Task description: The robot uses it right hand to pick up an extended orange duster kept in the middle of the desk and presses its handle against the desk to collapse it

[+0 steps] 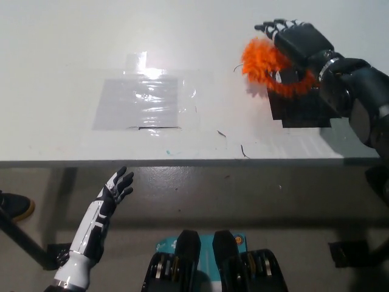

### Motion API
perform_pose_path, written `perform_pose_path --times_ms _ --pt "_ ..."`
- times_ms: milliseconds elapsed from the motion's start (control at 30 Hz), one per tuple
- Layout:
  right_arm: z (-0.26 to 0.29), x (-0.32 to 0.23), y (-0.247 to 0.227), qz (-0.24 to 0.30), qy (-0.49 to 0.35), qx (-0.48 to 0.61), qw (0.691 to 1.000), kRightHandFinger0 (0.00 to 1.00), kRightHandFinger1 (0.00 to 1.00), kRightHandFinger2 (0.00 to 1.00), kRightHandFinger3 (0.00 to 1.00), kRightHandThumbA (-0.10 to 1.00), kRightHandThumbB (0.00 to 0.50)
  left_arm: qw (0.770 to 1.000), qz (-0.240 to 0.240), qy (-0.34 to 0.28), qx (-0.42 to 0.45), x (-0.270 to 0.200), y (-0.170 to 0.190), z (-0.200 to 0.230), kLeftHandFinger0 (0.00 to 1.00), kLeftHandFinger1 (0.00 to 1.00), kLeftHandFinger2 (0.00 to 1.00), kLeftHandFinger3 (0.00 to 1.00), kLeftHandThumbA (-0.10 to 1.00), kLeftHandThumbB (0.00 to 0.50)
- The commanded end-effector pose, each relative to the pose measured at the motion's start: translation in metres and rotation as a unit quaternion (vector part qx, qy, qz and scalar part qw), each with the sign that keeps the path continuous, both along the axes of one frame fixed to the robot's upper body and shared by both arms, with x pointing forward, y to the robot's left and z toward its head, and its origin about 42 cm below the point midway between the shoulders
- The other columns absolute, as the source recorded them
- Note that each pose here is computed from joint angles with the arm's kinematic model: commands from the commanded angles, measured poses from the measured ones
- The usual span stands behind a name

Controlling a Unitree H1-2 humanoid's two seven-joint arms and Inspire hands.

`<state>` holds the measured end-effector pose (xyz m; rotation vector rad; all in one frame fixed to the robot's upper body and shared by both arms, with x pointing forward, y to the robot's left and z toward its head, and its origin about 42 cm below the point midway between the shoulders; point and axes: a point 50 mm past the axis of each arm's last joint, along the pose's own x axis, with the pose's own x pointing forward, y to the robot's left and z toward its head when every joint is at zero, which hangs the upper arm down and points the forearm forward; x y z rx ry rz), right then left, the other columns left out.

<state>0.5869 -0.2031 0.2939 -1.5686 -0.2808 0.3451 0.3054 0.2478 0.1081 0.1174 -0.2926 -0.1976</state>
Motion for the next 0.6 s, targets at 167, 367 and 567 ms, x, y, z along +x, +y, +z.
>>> perform_pose_path --times_ms 167,367,567 --pt "0.155 0.013 0.006 -0.02 0.234 0.123 0.964 1.0 1.0 1.0 1.0 0.73 0.5 0.999 -0.004 -0.04 -0.005 0.002 0.0 0.014 1.0 1.0 1.0 1.0 1.0 0.093" --pt "0.226 -0.018 0.019 0.096 0.193 0.18 0.96 1.0 1.0 1.0 1.0 0.74 0.477 0.999 -0.005 -0.037 0.001 -0.004 0.002 0.01 1.0 1.0 1.0 1.0 1.0 0.064" --pt "0.332 -0.099 -0.006 0.198 0.031 0.233 0.952 1.0 1.0 1.0 1.0 0.91 0.404 0.999 -0.003 -0.033 -0.006 -0.004 0.001 0.009 1.0 1.0 1.0 1.0 1.0 0.098"
